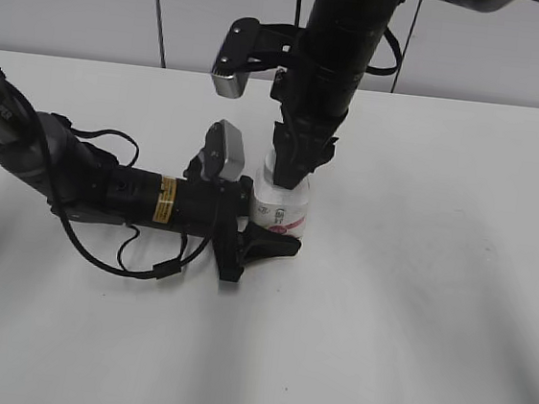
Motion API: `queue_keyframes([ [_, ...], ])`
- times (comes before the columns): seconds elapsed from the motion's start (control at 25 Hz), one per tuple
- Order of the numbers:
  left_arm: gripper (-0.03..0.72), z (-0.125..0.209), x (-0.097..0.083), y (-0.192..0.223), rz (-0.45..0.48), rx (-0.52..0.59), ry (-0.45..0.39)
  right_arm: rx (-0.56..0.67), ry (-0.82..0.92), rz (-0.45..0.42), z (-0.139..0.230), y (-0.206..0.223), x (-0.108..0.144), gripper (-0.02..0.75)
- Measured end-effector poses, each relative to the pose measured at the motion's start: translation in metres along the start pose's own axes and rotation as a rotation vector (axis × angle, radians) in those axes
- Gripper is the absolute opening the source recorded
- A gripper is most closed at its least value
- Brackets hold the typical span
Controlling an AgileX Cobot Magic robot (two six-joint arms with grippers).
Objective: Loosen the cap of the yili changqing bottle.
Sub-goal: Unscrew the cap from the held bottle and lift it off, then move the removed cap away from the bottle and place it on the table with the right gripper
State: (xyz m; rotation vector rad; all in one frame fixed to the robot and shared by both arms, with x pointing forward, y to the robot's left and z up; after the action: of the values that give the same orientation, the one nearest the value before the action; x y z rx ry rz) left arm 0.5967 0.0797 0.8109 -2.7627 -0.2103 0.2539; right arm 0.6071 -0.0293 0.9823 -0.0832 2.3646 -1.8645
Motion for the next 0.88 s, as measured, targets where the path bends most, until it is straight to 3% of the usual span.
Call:
queue_keyframes([
  [0.24,0.397,0.0,0.0,0.0,0.0,0.0,0.0,-0.007,-0.007,0.008,-0.002,-0.007,-0.001,0.392],
  [0.56,0.397,0.0,0.0,0.0,-0.001,0.0,0.0,-0.053,-0.011,0.098,-0.011,-0.041,-0.005,0.392],
  [0.88,0.396,0.0,0.0,0.0,-0.001,0.0,0.0,0.044,0.211,0.194,0.004,-0.056,-0.011,0.392],
])
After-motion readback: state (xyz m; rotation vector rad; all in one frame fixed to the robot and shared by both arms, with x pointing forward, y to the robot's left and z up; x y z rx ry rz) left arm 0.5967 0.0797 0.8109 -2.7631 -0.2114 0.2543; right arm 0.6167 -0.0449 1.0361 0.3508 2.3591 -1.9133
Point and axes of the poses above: a point on each arm's last joint axis where the gripper is mounted, y pointing out along that axis toward the gripper, x along the wrist's bending axis when the last joint is at zero, z = x × y, the point moved 1 cm from there along y, pointing out along that axis toward the gripper, and after that the axes turned 8 degrees about -y, right-handed, at the moved point
